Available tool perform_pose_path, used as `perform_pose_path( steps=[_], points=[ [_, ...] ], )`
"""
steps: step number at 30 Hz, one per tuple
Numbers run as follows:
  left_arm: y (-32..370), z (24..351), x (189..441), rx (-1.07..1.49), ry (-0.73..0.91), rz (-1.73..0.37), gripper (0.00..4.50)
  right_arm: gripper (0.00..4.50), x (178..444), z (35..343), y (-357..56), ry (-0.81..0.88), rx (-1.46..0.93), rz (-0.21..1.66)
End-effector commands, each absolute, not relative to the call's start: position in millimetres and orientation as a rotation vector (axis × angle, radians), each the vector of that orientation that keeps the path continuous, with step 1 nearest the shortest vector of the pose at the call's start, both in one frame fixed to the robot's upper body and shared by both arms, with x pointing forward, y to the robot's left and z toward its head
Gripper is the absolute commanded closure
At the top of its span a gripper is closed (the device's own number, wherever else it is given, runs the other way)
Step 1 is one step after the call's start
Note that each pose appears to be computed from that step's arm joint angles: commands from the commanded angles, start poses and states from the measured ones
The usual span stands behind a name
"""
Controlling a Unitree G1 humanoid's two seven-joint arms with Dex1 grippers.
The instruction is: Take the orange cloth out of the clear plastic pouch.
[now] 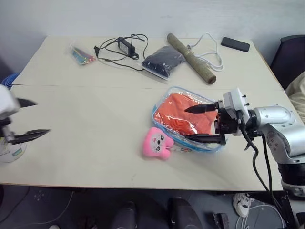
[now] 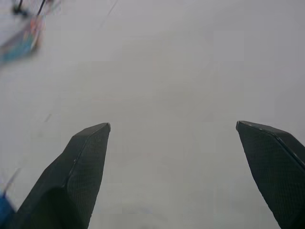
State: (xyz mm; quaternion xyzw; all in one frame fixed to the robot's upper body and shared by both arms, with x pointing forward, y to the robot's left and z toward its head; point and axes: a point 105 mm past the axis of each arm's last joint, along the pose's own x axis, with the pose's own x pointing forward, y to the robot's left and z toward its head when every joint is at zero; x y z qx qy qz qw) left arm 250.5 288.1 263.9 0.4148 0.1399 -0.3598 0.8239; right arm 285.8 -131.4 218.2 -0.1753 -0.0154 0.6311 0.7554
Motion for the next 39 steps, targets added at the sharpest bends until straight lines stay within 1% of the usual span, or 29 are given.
perform_pose_path(
  steps=[1,3,5,9,12,15,19,22,26,29,36,39],
  points=[
    [228.7,263.3,251.1,0.933,0.220,-1.060,0.03,0.00,279.9,224.4,-138.5,-0.063,-0.452,1.317],
    [203.0,257.1,245.7,0.923,0.210,-1.207,0.03,0.00,280.5,215.7,-143.9,-0.035,-0.493,1.272],
    [185.9,250.5,236.3,0.911,0.224,-1.331,0.03,0.00,282.3,207.3,-150.3,-0.010,-0.542,1.220],
    [173.5,244.9,227.8,0.897,0.235,-1.427,0.03,0.00,289.2,186.8,-162.5,0.030,-0.673,1.097],
    [173.9,242.9,228.0,0.892,0.239,-1.435,0.03,0.00,290.8,170.7,-168.4,0.058,-0.730,1.041],
    [177.9,242.0,233.5,0.891,0.237,-1.406,0.03,0.00,287.8,155.9,-171.6,0.092,-0.751,1.028],
    [182.2,239.9,237.0,0.906,0.245,-1.384,0.03,0.00,286.7,146.9,-173.4,0.103,-0.771,1.015],
    [181.8,240.6,238.2,0.900,0.238,-1.376,0.03,0.00,290.1,140.9,-176.5,0.107,-0.816,0.991],
    [181.6,237.6,240.0,0.897,0.238,-1.364,0.03,0.00,302.9,122.5,-182.5,0.115,-0.912,0.932],
    [180.3,237.0,239.0,0.894,0.238,-1.363,0.00,0.57,305.6,119.1,-182.1,0.099,-0.922,0.931],
    [179.3,238.3,240.0,0.894,0.227,-1.345,0.00,2.89,304.7,118.1,-178.1,0.079,-0.929,0.999],
    [179.4,237.6,240.0,0.884,0.225,-1.333,0.00,3.88,305.4,119.7,-167.6,0.045,-0.963,1.093]
  ],
)
